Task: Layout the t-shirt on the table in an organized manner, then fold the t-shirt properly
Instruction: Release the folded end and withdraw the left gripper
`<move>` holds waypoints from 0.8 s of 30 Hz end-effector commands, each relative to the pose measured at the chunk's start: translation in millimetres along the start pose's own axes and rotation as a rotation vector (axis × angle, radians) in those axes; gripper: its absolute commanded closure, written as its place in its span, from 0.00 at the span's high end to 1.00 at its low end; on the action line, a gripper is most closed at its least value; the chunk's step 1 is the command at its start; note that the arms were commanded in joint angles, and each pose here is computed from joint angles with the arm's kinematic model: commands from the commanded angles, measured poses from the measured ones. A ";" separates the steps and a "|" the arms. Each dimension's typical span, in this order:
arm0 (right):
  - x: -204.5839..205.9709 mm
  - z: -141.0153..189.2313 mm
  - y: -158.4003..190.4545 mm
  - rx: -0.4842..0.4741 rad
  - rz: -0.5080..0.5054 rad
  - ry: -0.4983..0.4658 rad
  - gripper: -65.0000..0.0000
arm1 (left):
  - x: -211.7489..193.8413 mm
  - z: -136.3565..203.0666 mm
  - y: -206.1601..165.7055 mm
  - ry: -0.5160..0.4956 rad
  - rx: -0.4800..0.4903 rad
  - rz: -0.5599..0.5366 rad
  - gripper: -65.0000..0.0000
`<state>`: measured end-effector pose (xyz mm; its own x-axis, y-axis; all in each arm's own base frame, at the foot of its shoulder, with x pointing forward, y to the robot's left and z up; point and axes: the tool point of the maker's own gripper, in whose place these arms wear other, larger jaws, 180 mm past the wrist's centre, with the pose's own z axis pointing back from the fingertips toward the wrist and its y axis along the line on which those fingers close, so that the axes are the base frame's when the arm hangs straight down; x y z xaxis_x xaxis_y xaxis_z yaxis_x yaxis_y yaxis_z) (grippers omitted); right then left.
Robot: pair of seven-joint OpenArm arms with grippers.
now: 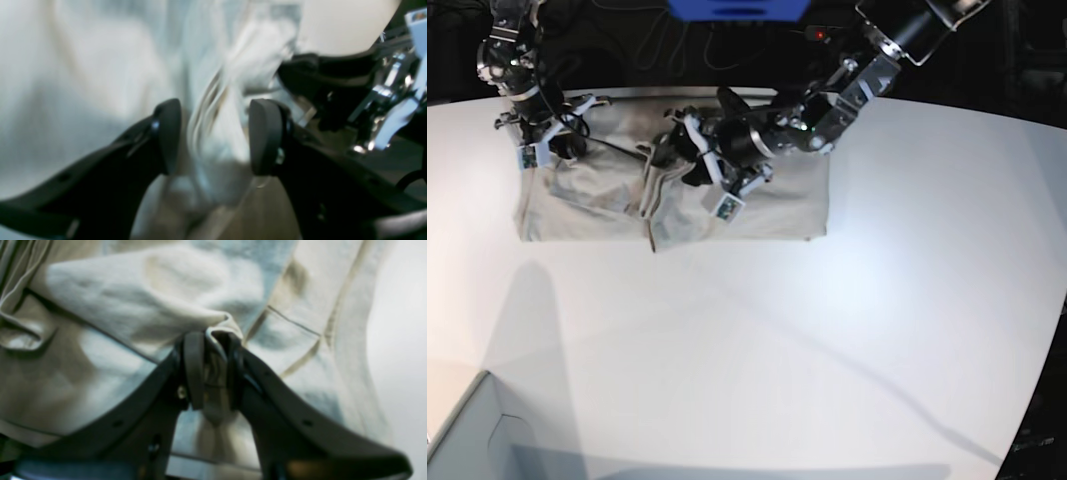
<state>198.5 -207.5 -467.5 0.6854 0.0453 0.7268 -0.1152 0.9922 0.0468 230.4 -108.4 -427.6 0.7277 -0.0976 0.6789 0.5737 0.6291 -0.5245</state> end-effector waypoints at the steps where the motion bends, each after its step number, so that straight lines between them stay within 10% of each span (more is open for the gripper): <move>1: 16.9 4.8 -2.7 0.002 0.017 -0.057 0.20 | 8.0 -3.1 -13.0 -0.021 -0.036 -0.021 0.49; 14: 54.1 36.1 -39.5 -0.157 -0.020 -0.182 0.26 | 35.3 -5.8 -38.7 -0.047 -0.111 -0.137 0.49; 24: 58.8 39.5 -47.5 -0.190 -0.041 -0.203 0.64 | 74.9 115.6 99.8 -0.308 0.277 0.044 0.50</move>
<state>208.5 -254.6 -412.3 0.5697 -0.0137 0.8217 0.0710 0.9969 -0.0326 293.9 43.1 -382.0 0.6071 0.1285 0.7842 0.3665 0.8304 -0.4198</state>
